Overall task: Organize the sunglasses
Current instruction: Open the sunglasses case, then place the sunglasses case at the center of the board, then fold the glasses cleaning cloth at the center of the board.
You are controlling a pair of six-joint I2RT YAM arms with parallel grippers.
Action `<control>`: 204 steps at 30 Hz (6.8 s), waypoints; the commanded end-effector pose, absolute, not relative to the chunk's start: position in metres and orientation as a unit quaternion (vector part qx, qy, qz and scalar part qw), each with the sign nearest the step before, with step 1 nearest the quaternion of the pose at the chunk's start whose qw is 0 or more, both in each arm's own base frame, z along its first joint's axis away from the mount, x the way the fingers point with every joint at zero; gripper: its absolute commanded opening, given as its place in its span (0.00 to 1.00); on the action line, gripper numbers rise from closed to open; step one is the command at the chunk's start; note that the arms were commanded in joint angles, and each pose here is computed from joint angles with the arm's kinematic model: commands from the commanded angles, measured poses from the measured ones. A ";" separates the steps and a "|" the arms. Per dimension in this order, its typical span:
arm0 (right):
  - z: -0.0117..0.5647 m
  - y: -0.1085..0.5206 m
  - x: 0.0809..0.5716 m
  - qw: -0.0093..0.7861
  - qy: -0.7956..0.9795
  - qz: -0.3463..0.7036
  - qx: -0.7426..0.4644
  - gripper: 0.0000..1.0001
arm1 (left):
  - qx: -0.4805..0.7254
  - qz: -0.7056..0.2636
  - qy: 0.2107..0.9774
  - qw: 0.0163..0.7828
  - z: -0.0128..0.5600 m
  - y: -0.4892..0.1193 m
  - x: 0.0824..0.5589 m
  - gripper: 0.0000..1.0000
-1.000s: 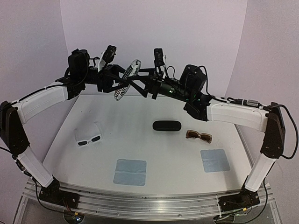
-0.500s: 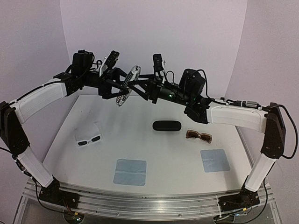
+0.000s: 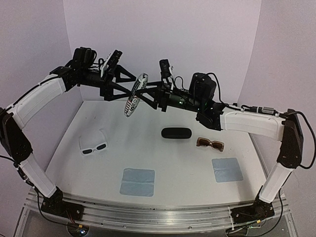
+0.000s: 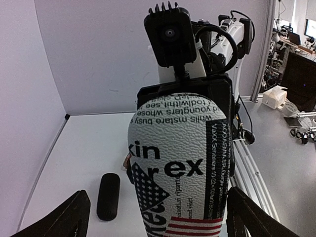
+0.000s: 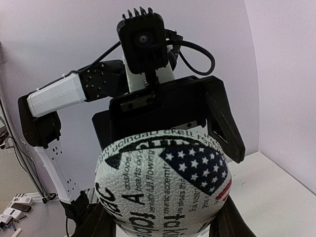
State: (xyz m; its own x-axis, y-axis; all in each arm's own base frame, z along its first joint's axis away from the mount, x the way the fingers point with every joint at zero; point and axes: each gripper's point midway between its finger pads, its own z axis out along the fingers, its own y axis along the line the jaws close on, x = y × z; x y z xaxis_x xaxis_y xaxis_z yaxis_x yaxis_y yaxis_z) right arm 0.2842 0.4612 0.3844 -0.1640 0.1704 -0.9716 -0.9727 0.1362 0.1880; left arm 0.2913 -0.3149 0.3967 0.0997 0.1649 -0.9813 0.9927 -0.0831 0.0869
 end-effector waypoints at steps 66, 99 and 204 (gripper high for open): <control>0.413 0.459 0.220 0.438 0.479 0.615 -0.449 0.00 | 0.489 -0.243 0.642 0.538 0.377 -0.293 0.412 0.57; 0.379 0.467 0.227 0.429 0.515 0.606 -0.427 0.00 | 0.558 -0.350 0.569 0.492 0.376 -0.298 0.355 0.00; 0.179 0.404 0.243 0.384 0.732 0.356 -0.436 0.84 | 0.729 -0.203 0.561 0.336 0.189 -0.281 0.242 0.64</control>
State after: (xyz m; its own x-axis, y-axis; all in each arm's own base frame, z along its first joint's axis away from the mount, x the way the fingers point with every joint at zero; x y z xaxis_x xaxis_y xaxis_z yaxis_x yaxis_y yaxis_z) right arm 0.2899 0.3753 0.2264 -0.3865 -0.0750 -0.9192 -0.8117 0.5008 0.3005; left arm 0.3398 -0.3006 0.1913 0.0960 0.7992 -0.5934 0.9358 0.1307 0.3274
